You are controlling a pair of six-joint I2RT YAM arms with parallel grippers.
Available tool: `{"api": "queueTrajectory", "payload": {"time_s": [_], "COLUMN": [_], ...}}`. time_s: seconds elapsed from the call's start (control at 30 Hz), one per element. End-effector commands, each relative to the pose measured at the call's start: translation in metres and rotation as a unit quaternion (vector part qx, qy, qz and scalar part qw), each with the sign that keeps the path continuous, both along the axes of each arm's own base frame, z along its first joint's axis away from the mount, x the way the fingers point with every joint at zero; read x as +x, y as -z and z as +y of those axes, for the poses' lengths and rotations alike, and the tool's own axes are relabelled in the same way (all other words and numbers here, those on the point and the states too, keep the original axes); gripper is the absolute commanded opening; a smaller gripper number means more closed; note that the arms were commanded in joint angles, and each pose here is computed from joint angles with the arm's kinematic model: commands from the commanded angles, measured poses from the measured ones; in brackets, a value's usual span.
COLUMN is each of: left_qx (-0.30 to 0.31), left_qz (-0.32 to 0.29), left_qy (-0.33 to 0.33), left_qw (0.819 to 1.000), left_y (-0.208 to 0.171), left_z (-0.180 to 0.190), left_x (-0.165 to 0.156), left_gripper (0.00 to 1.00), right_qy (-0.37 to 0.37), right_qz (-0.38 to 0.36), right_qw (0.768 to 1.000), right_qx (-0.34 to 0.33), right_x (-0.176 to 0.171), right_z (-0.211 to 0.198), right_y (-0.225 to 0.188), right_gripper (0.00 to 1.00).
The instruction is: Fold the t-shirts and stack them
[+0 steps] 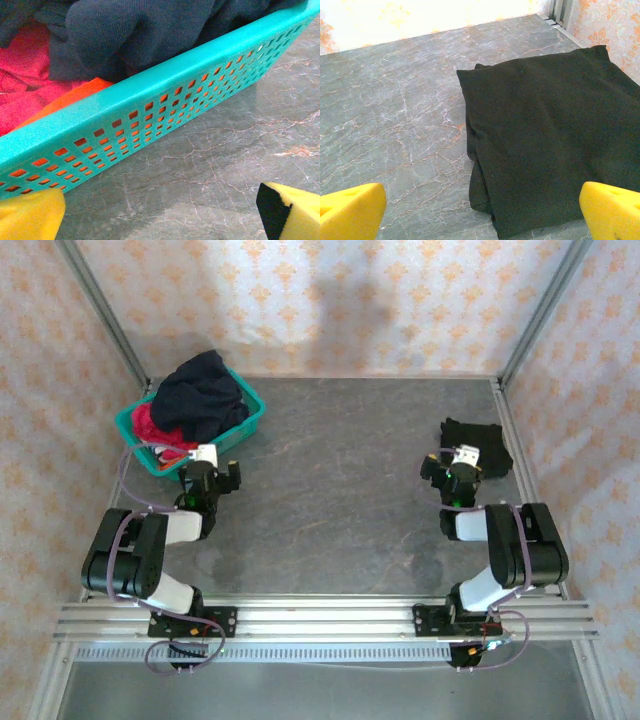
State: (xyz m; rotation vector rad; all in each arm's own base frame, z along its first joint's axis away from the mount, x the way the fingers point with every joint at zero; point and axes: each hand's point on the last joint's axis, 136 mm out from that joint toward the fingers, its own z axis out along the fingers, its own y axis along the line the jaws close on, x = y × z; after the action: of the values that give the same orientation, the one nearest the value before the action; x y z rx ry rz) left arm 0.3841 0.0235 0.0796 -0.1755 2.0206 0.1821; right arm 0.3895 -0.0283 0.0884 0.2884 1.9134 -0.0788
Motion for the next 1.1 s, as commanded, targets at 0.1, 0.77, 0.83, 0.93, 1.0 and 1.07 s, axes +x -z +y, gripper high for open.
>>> {"api": "queueTrajectory", "payload": {"time_s": [0.1, 0.77, 0.83, 0.93, 1.0, 1.07], "left_qx": [0.006, 0.006, 0.009, 0.016, 0.022, 0.021], "left_qz": [-0.023, -0.023, -0.025, -0.013, -0.009, -0.019], "left_qy": [0.006, 0.005, -0.003, -0.014, -0.024, -0.028], "left_qw": [1.0, 1.0, 1.0, 1.0, 0.999, 0.999], "left_y": [-0.015, -0.015, -0.018, -0.035, -0.048, -0.062], "left_z": [0.0, 0.001, 0.002, 0.005, 0.008, 0.009], "left_x": [0.01, 0.009, 0.009, 0.008, 0.002, -0.007], "left_gripper": [1.0, 1.0, 1.0, 1.0, 1.0, 1.0], "right_qy": [-0.01, -0.01, -0.011, -0.012, -0.006, -0.003], "right_qz": [-0.001, -0.003, -0.007, -0.02, -0.028, -0.032], "right_qw": [1.0, 1.0, 1.0, 1.0, 1.0, 0.999], "right_qx": [-0.002, -0.002, -0.001, -0.001, -0.001, 0.0], "right_x": [0.006, 0.005, 0.004, 0.0, -0.005, -0.009], "right_z": [0.004, 0.004, 0.004, 0.004, 0.002, 0.001], "right_y": [-0.003, -0.003, -0.004, -0.013, -0.022, -0.03], "right_gripper": [0.99, 0.99, 0.99, 0.99, 0.99, 0.99]}}
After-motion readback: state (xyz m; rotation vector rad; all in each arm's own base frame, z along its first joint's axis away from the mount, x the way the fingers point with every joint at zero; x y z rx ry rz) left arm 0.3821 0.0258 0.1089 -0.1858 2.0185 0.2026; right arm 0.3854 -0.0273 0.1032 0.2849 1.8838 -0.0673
